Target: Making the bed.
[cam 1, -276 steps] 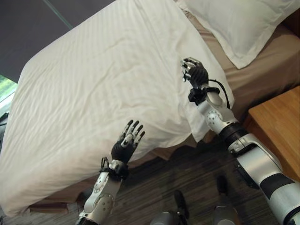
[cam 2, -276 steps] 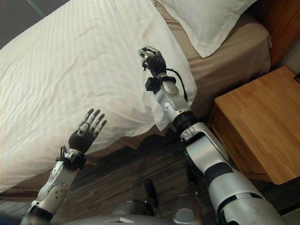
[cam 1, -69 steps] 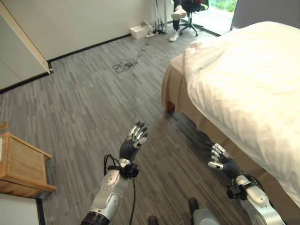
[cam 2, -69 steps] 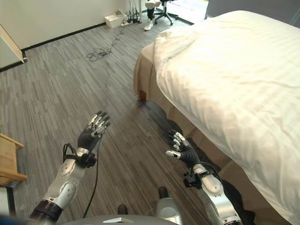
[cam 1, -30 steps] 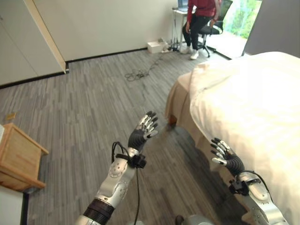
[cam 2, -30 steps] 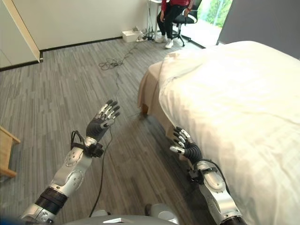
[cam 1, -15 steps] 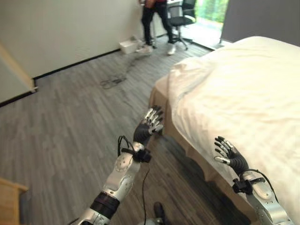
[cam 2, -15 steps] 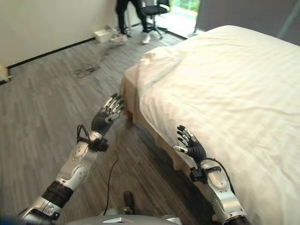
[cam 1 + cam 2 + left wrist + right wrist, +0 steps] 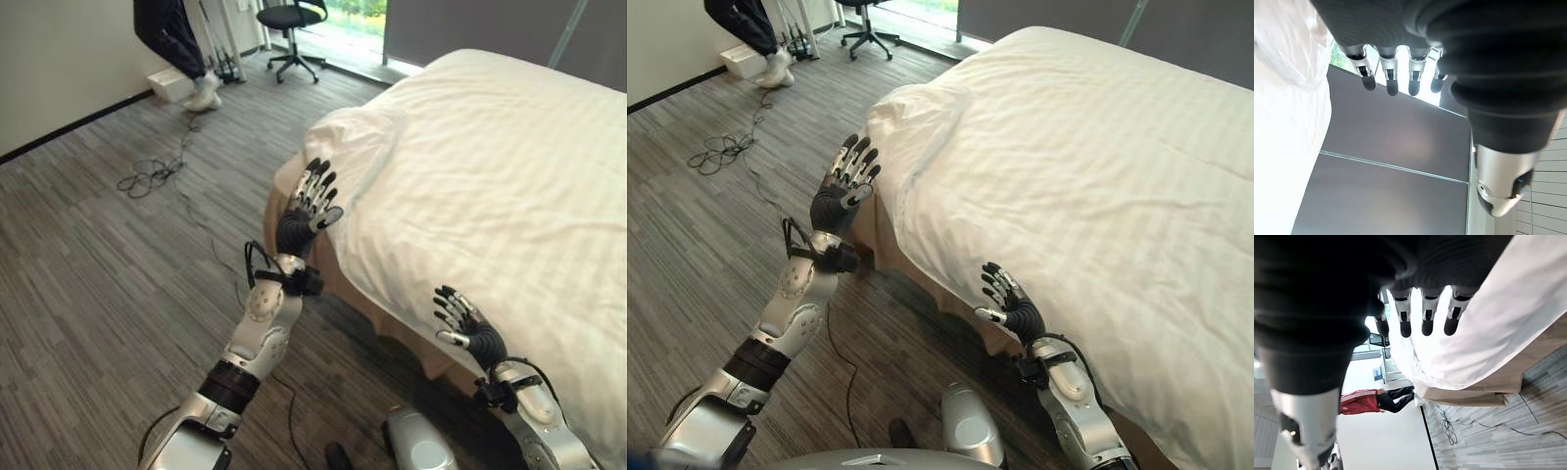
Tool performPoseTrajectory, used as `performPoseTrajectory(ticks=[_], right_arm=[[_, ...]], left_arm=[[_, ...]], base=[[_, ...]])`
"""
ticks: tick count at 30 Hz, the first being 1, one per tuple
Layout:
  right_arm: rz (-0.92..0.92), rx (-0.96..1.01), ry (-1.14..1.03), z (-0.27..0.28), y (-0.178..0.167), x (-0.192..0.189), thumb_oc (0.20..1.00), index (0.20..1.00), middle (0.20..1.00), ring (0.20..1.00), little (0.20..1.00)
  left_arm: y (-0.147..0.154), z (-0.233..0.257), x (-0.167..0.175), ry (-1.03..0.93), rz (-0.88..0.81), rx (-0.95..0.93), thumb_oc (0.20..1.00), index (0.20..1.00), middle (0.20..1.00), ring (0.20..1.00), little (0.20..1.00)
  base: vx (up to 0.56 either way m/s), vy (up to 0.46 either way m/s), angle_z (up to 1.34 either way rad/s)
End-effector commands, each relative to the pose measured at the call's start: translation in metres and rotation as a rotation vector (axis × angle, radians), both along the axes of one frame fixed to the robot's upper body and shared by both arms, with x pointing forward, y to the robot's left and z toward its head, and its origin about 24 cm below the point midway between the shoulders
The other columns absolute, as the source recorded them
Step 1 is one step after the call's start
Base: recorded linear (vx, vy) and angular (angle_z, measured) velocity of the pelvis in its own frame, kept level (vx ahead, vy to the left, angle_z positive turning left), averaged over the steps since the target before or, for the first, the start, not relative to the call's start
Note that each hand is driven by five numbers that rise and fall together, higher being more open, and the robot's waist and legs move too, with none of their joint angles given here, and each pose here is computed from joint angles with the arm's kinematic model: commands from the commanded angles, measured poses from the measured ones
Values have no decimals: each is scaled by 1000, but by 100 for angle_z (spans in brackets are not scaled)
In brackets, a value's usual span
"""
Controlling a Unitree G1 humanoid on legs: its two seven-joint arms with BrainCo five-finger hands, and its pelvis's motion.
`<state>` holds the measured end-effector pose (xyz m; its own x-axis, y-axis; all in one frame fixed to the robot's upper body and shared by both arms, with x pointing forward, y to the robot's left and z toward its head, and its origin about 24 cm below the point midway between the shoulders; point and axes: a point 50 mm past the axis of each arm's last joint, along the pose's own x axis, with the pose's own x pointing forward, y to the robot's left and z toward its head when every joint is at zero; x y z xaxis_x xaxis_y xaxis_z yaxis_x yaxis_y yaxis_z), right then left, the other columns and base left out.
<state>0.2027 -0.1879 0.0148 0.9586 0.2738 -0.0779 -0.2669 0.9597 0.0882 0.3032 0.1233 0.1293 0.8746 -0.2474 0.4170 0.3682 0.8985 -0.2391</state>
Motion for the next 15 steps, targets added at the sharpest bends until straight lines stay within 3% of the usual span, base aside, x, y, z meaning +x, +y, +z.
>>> performPoseTrajectory(ticks=[1, 9, 10, 15], right_arm=[[-12, 42, -80, 11, -1, 7, 1000, 1000, 1000, 1000, 1000], [35, -13, -123, 23, -2, 13, 1000, 1000, 1000, 1000, 1000], [-145, -87, -160, 37, -50, 7, 1000, 1000, 1000, 1000, 1000], [-153, -63, -168, 39, -49, 11, 1000, 1000, 1000, 1000, 1000]], left_arm=[[3, -2, -6, -34, -25, 13, 1000, 1000, 1000, 1000, 1000], [15, -28, -24, 73, -52, -21, 1000, 1000, 1000, 1000, 1000], [98, -89, -67, 337, 257, -24, 1000, 1000, 1000, 1000, 1000], [95, -90, -68, 343, 243, -30, 1000, 1000, 1000, 1000, 1000]], base=[[108, -103, 26], [90, -88, 23], [31, -33, 12], [-30, -52, 11]])
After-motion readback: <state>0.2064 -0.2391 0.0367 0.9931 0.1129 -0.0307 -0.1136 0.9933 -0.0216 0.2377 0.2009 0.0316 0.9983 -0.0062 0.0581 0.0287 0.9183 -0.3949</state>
